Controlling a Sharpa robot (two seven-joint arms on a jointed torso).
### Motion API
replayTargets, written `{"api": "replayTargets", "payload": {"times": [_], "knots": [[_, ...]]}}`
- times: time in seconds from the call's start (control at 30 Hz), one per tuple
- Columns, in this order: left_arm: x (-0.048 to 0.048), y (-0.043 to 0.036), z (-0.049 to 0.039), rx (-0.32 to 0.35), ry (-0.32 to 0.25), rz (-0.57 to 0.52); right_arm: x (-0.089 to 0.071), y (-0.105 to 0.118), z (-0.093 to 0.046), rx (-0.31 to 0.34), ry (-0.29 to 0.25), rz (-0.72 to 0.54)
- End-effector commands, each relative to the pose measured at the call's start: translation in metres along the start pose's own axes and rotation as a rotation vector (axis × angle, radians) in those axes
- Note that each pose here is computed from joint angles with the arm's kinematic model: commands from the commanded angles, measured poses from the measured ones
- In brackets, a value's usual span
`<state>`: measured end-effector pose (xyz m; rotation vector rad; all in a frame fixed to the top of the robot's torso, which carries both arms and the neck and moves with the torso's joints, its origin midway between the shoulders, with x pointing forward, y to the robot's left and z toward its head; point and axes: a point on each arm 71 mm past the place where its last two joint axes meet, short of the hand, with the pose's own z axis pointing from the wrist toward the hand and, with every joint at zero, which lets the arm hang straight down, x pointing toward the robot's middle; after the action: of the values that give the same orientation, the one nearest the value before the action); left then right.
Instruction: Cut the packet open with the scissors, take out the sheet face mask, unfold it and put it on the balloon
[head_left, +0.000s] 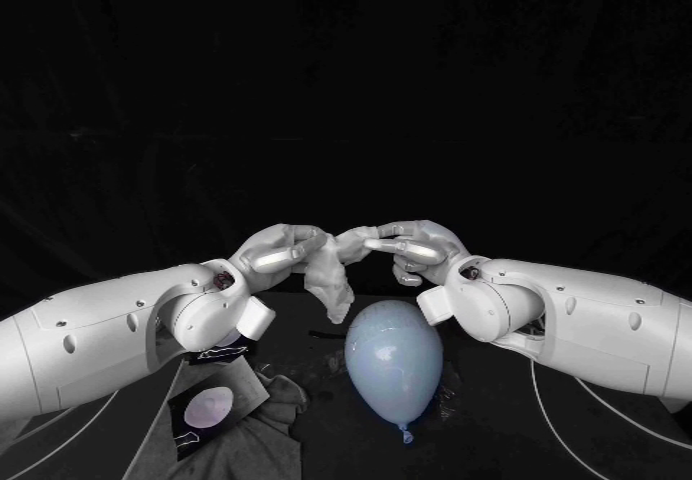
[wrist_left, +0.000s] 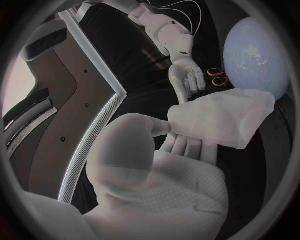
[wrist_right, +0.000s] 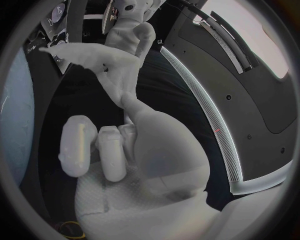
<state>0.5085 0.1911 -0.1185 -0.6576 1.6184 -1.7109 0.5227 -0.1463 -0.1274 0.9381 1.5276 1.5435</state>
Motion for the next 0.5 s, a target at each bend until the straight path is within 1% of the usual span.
{"api": "replayTargets", "payload": {"times": [0.03, 0.23, 0.5], "knots": [[-0.0021, -0.0032, 0.0008, 0.030, -0.037, 0.067, 0.0010, 0.0019, -0.0003, 0.018, 0.019, -0.059], [-0.0050, -0.0040, 0.0005, 0.040, -0.069, 0.065, -0.0009, 0.0051, -0.0014, 0.032, 0.023, -0.101], [-0.0077, -0.0039, 0.0001, 0.038, -0.099, 0.054, -0.0029, 0.0106, -0.0032, 0.018, 0.013, -0.155]]}}
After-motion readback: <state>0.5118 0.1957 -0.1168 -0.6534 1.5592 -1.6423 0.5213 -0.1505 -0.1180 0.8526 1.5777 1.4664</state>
